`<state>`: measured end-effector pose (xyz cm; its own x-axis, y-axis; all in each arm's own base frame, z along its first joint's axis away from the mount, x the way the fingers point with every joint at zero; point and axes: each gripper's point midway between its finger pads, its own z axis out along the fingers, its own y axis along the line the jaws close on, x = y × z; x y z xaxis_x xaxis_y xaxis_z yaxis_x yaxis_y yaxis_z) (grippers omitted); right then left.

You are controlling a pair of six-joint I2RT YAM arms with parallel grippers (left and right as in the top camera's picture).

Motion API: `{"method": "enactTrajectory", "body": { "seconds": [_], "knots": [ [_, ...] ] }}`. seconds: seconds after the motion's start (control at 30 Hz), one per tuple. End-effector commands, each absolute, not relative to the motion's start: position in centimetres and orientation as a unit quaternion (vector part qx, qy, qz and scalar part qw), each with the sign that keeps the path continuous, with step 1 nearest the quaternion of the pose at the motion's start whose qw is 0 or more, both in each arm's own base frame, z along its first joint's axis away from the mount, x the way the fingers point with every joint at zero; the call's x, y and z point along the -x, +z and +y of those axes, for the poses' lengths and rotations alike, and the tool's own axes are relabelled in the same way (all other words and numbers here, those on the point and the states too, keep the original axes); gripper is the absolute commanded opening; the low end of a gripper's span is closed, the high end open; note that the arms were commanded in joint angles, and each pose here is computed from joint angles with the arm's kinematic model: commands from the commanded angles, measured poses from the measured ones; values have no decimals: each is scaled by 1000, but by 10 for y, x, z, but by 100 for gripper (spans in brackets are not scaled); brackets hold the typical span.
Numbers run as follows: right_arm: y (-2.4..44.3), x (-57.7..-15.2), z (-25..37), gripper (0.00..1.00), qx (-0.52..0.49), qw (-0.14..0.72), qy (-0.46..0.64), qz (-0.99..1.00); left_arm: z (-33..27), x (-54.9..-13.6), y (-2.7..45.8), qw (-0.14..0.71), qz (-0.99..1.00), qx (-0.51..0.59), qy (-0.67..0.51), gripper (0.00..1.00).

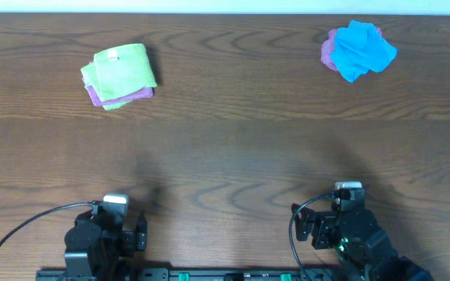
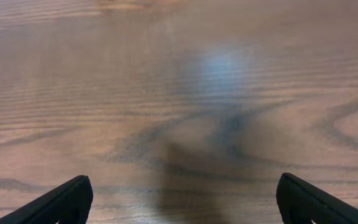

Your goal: Fold the cloth

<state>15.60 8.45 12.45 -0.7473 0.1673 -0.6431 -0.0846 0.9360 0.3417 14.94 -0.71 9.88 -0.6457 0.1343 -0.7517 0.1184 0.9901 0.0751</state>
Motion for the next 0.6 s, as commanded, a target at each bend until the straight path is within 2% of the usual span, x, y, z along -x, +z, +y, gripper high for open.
{"method": "enactTrajectory", "body": {
  "seconds": [0.0,0.27,0.4,0.57],
  "knots": [
    [126,-157,82,99,-33,359,175,916,-5,-148,81,395,915,-76,19,95],
    [126,-157,82,99,-33,359,175,916,2,-152,74,395,917,-56,32,95],
    [126,-157,82,99,-33,359,175,916,13,-157,69,399,916,-6,40,95],
    [126,-157,82,99,-33,359,175,916,12,-158,68,400,916,-9,39,95]
  ]
}}
